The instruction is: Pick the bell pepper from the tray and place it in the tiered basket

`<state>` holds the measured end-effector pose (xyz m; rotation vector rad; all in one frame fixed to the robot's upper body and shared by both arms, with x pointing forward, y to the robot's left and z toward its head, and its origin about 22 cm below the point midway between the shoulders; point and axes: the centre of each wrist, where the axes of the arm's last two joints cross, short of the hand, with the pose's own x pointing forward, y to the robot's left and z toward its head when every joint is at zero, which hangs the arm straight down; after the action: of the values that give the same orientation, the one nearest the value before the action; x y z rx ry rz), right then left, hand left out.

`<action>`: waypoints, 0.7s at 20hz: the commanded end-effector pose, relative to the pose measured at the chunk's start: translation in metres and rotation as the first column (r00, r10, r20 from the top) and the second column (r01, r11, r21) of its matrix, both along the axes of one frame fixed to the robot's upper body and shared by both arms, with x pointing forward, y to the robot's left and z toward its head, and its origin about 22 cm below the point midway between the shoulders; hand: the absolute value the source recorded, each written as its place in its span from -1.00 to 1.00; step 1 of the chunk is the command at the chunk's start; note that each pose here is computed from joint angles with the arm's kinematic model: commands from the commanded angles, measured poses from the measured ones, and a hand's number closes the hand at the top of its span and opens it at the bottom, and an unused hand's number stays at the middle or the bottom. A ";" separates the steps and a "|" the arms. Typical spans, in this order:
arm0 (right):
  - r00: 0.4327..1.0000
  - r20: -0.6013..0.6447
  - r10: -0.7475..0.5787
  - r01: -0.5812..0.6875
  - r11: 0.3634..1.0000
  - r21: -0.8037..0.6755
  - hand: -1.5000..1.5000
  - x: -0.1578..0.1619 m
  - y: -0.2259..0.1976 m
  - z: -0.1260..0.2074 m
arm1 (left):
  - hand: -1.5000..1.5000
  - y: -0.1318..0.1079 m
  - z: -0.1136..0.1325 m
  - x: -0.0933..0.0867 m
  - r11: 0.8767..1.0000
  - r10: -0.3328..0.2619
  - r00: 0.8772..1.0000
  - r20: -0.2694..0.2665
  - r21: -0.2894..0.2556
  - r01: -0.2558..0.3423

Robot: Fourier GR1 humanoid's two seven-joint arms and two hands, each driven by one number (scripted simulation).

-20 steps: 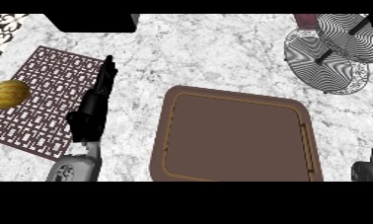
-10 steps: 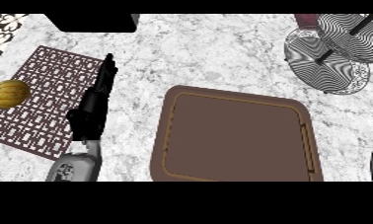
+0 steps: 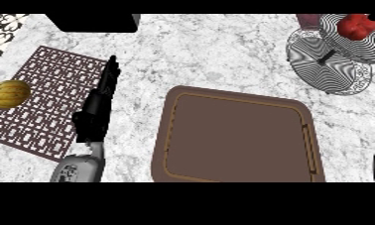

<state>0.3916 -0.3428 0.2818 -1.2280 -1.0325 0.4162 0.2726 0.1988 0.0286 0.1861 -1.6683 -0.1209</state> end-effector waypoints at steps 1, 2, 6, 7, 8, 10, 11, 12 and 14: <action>0.997 0.067 0.024 -0.032 0.992 0.126 -1.00 -0.008 -0.010 -0.012 | 0.00 -0.007 0.009 -0.005 1.000 0.000 1.000 -0.010 -0.026 0.000; 0.996 0.087 0.003 -0.016 0.988 0.155 -1.00 -0.002 -0.028 -0.018 | 0.00 -0.001 -0.006 -0.008 1.000 0.001 1.000 0.009 0.005 -0.001; 0.951 0.295 -0.097 0.018 0.966 0.259 -1.00 -0.017 -0.039 0.011 | 0.00 -0.002 -0.002 -0.006 1.000 -0.001 1.000 -0.001 0.002 0.001; 0.936 0.321 -0.142 0.046 0.956 0.290 -1.00 -0.018 -0.044 0.021 | 0.00 -0.010 0.010 0.000 1.000 0.002 1.000 -0.009 -0.012 -0.002; 0.925 0.339 -0.173 0.078 0.958 0.277 -1.00 -0.024 -0.053 0.024 | 0.00 -0.003 -0.003 0.001 1.000 0.009 1.000 0.000 -0.010 -0.009; 0.913 0.329 -0.242 0.138 0.941 0.309 -1.00 -0.039 -0.063 0.029 | 0.00 -0.008 -0.007 0.000 0.999 0.027 0.999 -0.017 -0.026 -0.028; 0.895 0.339 -0.290 0.173 0.926 0.335 -1.00 -0.043 -0.085 0.022 | 0.00 0.003 0.004 0.003 1.000 0.025 1.000 0.000 -0.012 -0.025; 0.888 0.327 -0.324 0.198 0.910 0.363 -1.00 -0.055 -0.088 0.026 | 0.00 0.010 0.012 0.000 1.000 0.026 1.000 -0.012 0.007 -0.026; 0.876 0.323 -0.358 0.200 0.879 0.433 -1.00 -0.076 -0.113 0.032 | 0.00 0.005 0.007 0.002 1.000 0.019 1.000 0.011 0.003 -0.019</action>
<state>0.3444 -0.4253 0.3056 -1.1348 -1.1984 -0.1417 0.2713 0.2003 0.0330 0.1995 -1.6619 -0.1033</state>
